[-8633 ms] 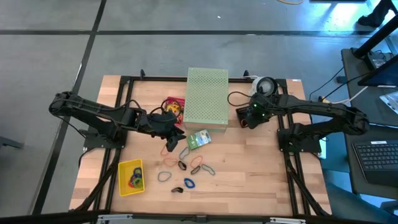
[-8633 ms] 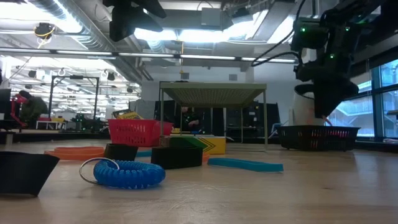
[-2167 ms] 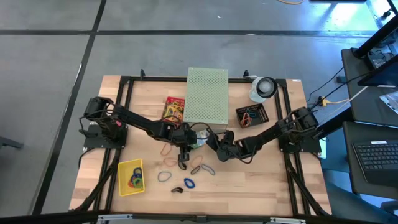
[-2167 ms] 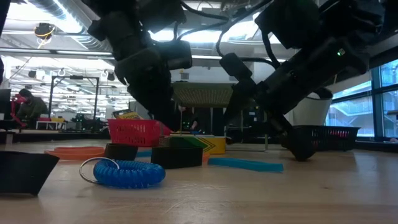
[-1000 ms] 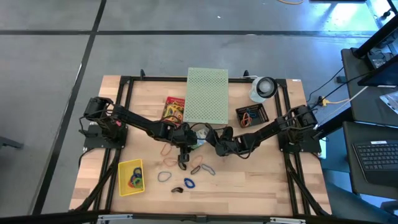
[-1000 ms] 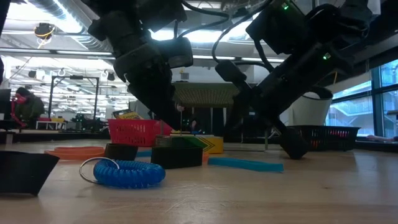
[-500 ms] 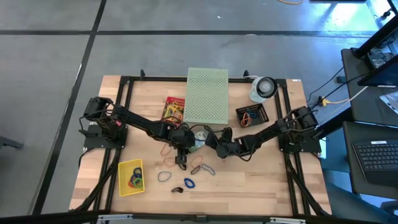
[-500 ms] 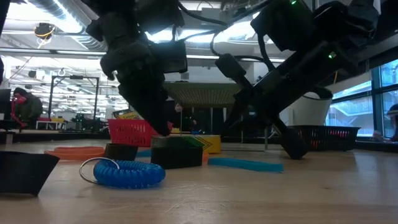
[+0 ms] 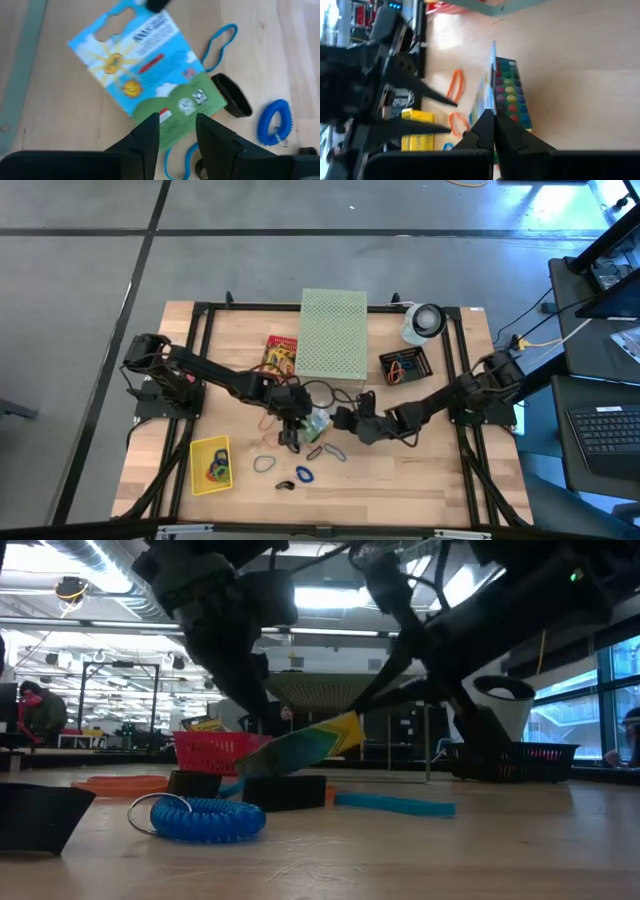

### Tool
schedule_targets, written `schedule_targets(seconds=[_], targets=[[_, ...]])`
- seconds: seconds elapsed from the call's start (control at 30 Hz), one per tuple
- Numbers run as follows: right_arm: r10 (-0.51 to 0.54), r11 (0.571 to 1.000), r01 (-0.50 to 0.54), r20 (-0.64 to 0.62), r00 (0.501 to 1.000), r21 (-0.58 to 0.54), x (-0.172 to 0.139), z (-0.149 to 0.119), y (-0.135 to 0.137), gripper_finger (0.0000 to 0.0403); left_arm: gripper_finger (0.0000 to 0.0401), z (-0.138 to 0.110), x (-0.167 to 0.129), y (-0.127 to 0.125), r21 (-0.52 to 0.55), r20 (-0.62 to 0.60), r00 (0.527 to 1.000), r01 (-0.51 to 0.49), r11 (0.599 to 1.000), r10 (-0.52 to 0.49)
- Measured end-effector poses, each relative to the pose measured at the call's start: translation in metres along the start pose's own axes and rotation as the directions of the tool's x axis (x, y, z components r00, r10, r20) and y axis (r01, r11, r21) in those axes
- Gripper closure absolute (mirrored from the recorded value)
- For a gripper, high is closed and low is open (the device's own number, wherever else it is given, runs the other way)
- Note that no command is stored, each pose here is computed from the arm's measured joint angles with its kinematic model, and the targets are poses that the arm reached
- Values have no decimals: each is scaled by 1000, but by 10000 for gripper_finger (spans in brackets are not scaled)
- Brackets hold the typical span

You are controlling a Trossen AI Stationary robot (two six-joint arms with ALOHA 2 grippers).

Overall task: Pick & Place Office Desk Supplies
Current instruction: Put the crayola box into the orange bin

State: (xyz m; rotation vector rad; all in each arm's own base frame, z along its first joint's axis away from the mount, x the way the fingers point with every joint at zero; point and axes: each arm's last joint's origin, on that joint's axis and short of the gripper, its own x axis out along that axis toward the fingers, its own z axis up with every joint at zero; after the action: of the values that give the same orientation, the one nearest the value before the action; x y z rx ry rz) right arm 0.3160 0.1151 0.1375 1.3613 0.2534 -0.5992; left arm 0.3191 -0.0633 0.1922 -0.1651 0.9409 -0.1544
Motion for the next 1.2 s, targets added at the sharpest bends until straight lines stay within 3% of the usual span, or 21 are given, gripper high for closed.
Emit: schedule_targets(seconds=[0.43, 0.77, 0.97, 1.2], targets=[[90, 992, -92, -22, 996, -84, -23, 3, 24, 403, 279, -1, -22, 7, -43, -43, 997, 61, 997, -63], [157, 982, -159, -32, 987, -97, -31, 5, 40, 403, 278, 0, -39, 15, -59, -39, 998, 43, 997, -46], [214, 965, -221, -65, 975, -143, -34, 2, 64, 403, 278, -5, -63, 17, -68, -58, 997, 46, 997, -50], [264, 934, -273, -71, 962, -232, -36, 8, 99, 403, 278, -4, -107, 11, -74, 68, 997, 41, 996, -36]])
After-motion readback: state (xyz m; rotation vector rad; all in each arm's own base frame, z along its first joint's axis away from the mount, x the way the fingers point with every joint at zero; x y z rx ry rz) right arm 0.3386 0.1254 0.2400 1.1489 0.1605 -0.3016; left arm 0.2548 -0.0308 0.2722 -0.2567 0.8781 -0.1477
